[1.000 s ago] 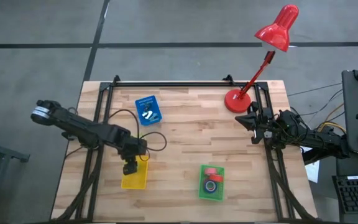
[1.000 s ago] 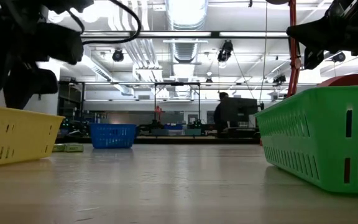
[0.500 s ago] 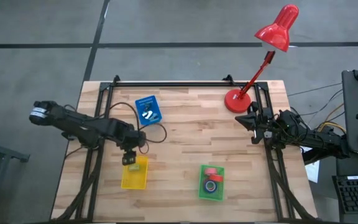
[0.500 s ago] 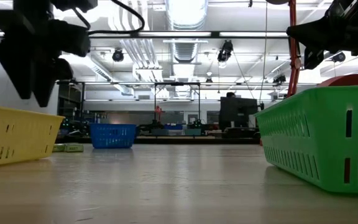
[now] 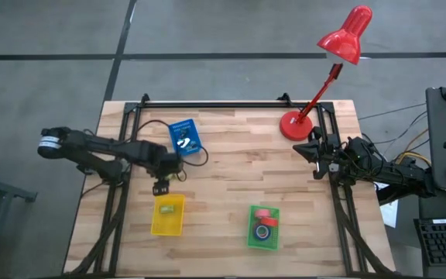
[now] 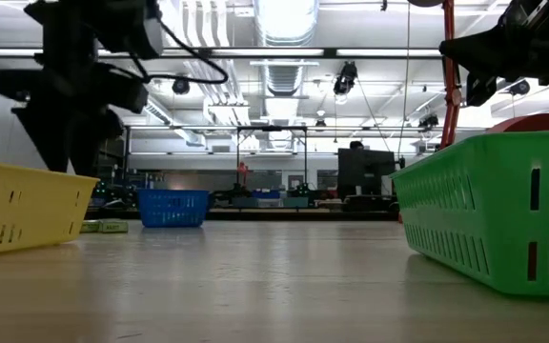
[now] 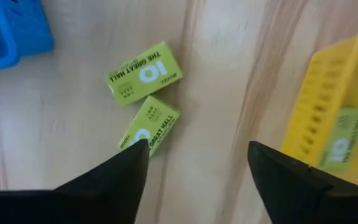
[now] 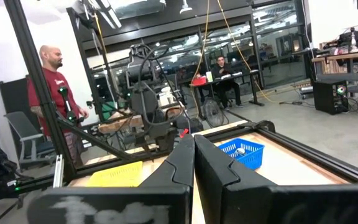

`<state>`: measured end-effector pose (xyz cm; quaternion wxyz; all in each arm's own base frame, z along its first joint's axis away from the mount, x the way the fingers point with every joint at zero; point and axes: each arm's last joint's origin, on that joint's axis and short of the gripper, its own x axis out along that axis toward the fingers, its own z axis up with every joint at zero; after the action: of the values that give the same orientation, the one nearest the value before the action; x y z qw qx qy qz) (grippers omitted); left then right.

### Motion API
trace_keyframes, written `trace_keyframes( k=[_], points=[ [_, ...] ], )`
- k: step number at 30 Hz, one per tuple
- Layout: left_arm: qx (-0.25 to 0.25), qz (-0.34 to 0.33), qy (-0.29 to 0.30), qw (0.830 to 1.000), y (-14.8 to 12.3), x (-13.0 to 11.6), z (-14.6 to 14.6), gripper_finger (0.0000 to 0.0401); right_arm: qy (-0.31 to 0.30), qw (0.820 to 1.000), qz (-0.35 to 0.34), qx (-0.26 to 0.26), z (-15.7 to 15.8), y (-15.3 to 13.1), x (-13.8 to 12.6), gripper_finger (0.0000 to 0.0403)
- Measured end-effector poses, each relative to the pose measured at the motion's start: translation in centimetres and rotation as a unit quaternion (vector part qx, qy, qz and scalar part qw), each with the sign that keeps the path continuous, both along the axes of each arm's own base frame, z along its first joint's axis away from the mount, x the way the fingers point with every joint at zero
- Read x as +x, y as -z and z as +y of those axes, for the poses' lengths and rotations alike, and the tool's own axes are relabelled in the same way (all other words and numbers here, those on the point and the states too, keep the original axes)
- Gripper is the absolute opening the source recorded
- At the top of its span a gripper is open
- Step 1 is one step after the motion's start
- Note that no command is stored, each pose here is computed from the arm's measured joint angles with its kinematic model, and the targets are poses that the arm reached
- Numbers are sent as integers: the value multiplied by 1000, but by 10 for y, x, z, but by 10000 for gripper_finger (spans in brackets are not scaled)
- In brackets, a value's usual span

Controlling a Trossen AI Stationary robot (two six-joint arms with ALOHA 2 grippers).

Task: Pick and place Stapler, Stapler remover, tape
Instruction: Put the left staple pin box into the yellow bin

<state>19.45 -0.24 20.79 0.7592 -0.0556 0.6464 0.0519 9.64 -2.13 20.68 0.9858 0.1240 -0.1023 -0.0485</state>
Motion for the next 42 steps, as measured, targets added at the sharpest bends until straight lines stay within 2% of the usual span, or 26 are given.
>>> trace_keyframes(
  k=[4, 7, 11, 18, 28, 35, 38, 42],
  points=[
    [42, 14, 0, 999, 8, -4, 3, 308, 0, 1000, 0, 0, 0, 0, 0, 9],
    [75, 6, 21, 997, 12, -3, 5, 320, 0, 1000, 0, 0, 0, 0, 0, 9],
    [65, -2, 48, 997, 19, -1, 4, 318, 0, 1000, 0, 0, 0, 0, 0, 9],
    [62, 14, 50, 997, 29, 5, 6, 317, 0, 1000, 0, 0, 0, 0, 0, 9],
    [58, 75, 43, 995, 54, 14, 11, 316, 0, 1000, 0, 0, 0, 0, 0, 9],
    [55, 97, 61, 992, 65, 19, 11, 315, 0, 1000, 0, 0, 0, 0, 0, 9],
    [54, 93, 61, 992, 64, 19, 11, 302, 0, 1000, 0, 0, 0, 0, 0, 9],
    [51, 81, 61, 994, 60, 18, 11, 266, 0, 1000, 0, 0, 0, 0, 0, 9]
  ],
)
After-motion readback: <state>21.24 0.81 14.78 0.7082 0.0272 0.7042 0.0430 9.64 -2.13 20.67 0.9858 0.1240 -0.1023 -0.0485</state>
